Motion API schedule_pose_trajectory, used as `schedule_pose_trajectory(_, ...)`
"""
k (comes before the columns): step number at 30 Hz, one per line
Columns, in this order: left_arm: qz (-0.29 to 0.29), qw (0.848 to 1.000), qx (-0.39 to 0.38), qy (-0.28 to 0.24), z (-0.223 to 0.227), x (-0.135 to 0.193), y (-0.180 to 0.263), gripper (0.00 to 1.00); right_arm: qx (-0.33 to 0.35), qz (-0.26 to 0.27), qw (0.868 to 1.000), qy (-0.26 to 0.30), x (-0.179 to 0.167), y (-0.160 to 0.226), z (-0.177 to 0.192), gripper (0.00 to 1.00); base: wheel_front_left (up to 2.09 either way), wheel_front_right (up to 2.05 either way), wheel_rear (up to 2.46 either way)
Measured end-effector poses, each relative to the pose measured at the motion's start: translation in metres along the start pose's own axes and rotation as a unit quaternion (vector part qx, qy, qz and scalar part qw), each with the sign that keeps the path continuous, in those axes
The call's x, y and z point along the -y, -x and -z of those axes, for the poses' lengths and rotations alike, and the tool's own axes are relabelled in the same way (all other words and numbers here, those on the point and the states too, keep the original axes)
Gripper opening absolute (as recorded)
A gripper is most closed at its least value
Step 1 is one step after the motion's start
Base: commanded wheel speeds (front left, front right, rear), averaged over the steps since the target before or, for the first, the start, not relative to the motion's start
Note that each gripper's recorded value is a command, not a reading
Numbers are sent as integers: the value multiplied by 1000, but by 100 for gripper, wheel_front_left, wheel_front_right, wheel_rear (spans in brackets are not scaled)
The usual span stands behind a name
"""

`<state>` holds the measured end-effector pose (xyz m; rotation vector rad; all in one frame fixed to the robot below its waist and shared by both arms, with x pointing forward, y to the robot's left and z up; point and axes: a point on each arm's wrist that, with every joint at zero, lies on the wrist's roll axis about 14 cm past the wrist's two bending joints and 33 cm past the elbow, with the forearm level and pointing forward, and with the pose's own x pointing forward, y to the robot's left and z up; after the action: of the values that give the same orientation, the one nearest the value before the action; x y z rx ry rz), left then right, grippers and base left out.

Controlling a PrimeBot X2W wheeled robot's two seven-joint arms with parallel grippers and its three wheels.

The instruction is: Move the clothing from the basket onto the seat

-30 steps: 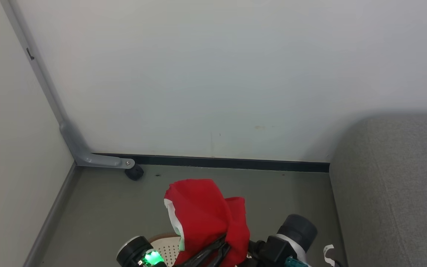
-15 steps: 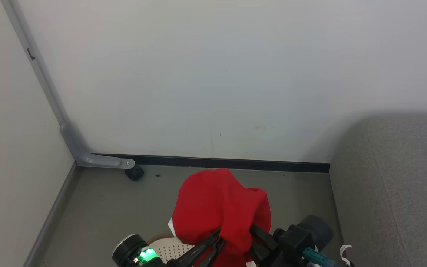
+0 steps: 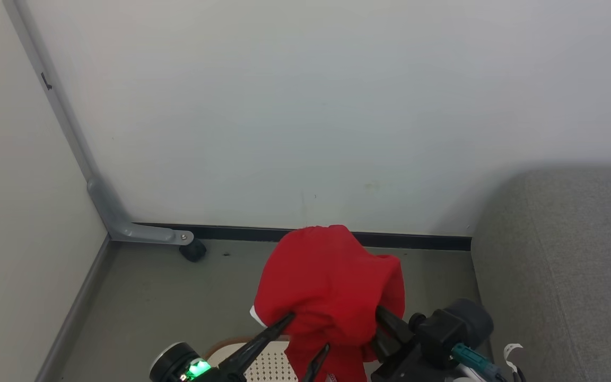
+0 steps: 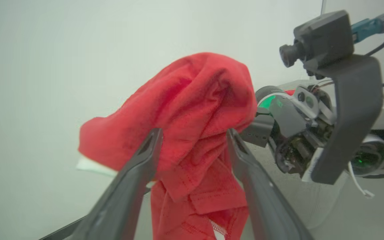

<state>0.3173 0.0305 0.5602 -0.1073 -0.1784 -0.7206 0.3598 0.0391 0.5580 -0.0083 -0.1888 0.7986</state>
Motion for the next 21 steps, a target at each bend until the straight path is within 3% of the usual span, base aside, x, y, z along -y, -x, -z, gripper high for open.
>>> schedule_pose_trajectory(8,-44,999,-9,2,6,-20,12,100,10,20,1000,11,13,3,-8,0,0,0,0)
schedule_pose_trajectory(21,-208,978,-5,-13,4,-91,43,100,21,63,998,8,34,16,-13,0,0,0,0)
